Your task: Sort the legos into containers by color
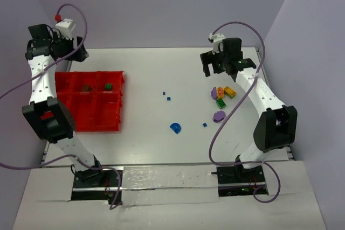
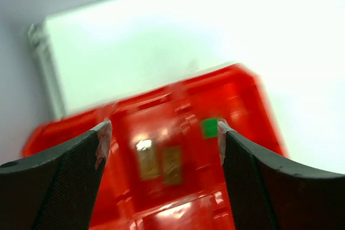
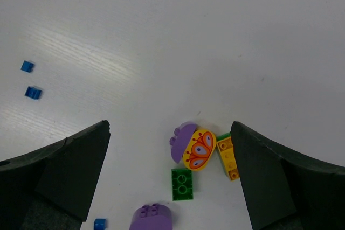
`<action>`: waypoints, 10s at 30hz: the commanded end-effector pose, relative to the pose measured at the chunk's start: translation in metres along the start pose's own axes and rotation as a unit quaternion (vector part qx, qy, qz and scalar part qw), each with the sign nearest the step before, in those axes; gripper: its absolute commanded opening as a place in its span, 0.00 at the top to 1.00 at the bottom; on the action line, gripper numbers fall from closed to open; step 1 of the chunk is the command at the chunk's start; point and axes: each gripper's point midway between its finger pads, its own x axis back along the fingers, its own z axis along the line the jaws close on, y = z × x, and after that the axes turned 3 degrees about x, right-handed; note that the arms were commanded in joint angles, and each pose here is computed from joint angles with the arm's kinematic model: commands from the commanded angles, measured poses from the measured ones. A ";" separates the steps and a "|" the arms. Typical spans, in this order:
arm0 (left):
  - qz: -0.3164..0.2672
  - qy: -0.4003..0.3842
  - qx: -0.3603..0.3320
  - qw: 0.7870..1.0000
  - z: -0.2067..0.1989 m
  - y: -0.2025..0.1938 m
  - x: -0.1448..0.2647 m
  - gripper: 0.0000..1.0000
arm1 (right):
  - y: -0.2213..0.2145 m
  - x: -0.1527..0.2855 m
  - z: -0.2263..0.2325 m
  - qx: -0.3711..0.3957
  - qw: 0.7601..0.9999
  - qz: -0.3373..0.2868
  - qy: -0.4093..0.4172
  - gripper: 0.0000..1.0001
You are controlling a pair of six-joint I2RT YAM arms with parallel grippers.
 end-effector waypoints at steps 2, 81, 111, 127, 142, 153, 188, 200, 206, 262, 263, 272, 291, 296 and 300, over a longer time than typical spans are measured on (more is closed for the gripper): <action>-0.051 -0.078 -0.044 0.995 -0.057 0.018 0.000 0.12 | 0.020 0.004 0.002 0.055 0.997 -0.049 0.021 0.00; -0.053 -0.272 -0.021 0.960 -0.258 0.007 -0.025 0.16 | 0.100 -0.026 0.097 -0.273 0.946 0.023 0.171 1.00; -0.093 -0.320 0.085 0.939 -0.366 0.064 -0.107 0.19 | 0.163 -0.050 0.167 -0.347 0.887 -0.008 0.304 1.00; -0.095 -0.299 0.098 0.944 -0.355 0.065 -0.107 0.95 | 0.163 -0.042 0.183 -0.339 0.868 -0.004 0.363 0.60; 0.076 -0.126 0.030 0.989 -0.176 -0.036 -0.027 1.00 | 0.104 -0.024 0.058 -0.169 0.961 -0.027 0.216 0.00; 0.170 0.013 0.059 0.984 -0.121 -0.101 -0.029 0.95 | 0.031 -0.024 -0.019 -0.070 0.995 0.056 0.050 0.00; 0.116 -0.030 0.019 0.993 -0.136 -0.027 -0.043 0.35 | -0.130 -0.021 -0.103 0.099 0.935 0.340 0.031 0.25; 0.109 -0.044 0.020 0.993 -0.151 -0.022 -0.044 0.33 | -0.165 -0.031 -0.092 0.125 0.907 0.390 0.095 0.30; 0.116 -0.042 0.019 0.992 -0.152 -0.026 -0.047 0.33 | -0.175 -0.042 -0.087 0.125 0.903 0.396 0.114 0.30; -0.012 -0.531 0.187 0.826 -0.345 0.058 0.020 0.28 | 0.165 0.060 0.207 -0.213 0.747 -0.024 0.629 1.00; -0.010 -0.535 0.189 0.823 -0.346 0.058 0.022 0.28 | 0.164 0.058 0.207 -0.212 0.749 -0.024 0.627 1.00; -0.015 -0.550 0.173 0.817 -0.352 0.060 0.030 0.28 | 0.158 0.054 0.216 -0.199 0.752 -0.013 0.628 1.00; -0.010 -0.551 0.166 0.818 -0.355 0.060 0.023 0.64 | 0.155 0.059 0.232 -0.178 0.748 -0.011 0.639 1.00; -0.006 -0.561 0.169 0.811 -0.350 0.056 0.027 1.00 | 0.158 0.056 0.229 -0.180 0.752 -0.016 0.634 1.00; -0.004 -0.547 0.186 0.816 -0.338 0.052 0.023 1.00 | 0.160 0.052 0.219 -0.185 0.760 -0.021 0.623 1.00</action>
